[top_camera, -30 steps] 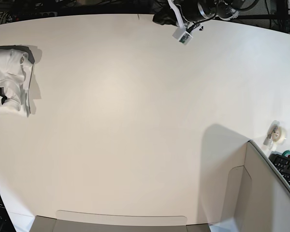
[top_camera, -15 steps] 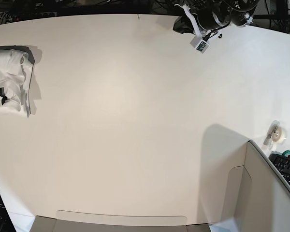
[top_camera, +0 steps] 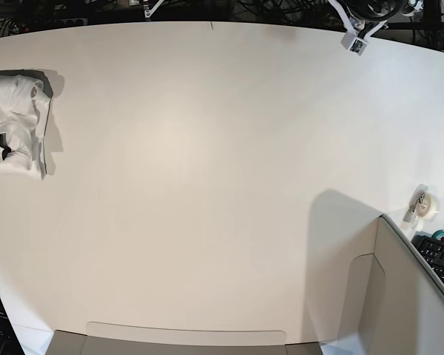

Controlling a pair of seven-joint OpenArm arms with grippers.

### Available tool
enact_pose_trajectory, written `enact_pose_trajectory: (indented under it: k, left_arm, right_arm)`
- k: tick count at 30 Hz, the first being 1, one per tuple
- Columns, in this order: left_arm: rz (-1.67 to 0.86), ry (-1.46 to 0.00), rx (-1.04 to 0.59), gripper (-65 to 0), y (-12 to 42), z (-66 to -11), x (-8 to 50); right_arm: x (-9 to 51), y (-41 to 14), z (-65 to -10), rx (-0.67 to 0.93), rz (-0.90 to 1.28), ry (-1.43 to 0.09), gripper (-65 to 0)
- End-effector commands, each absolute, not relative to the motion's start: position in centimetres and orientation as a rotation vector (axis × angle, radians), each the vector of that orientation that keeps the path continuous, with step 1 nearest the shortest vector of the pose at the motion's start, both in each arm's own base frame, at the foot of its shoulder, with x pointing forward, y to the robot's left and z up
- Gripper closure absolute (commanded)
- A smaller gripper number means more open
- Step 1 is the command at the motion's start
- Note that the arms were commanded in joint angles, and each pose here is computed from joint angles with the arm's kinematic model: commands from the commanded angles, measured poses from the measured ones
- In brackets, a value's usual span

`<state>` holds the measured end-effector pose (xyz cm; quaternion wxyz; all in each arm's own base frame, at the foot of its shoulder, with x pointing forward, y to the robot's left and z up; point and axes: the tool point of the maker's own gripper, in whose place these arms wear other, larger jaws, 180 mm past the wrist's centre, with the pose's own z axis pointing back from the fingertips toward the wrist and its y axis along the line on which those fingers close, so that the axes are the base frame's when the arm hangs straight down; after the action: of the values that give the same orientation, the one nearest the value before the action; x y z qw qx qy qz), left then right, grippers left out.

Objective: Layout the t-shirt on the table in an organized manner, then fold the t-shirt properly

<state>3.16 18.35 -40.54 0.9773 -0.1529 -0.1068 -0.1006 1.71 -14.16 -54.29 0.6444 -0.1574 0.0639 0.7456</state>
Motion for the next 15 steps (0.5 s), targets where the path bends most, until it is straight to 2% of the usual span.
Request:
enact_pose_trajectory:
  k: [1,7,11,15]
  left_arm:
    - [-0.203,-0.196,-0.310,0.0,18.5,-40.2,2.1]
    - [-0.089,-0.060,-0.307,0.0,19.3,-42.6,-3.0]
    - [0.097,0.075,-0.268,0.0,21.4,-47.2,-7.4]
    - [0.304,0.114,-0.218,0.0,23.1,-52.3,-10.5]
  right_arm:
    - [1.8,-14.2,-54.1,-0.361,1.696,0.135,0.0]
    - [0.2,-13.8,-55.7,-0.291,1.706,0.156,0.0]
    - [-2.1,-13.5,-57.4,-0.238,1.709,0.226,0.0]
    - [-5.0,-13.8,-59.2,-0.140,1.724,0.273,0.0]
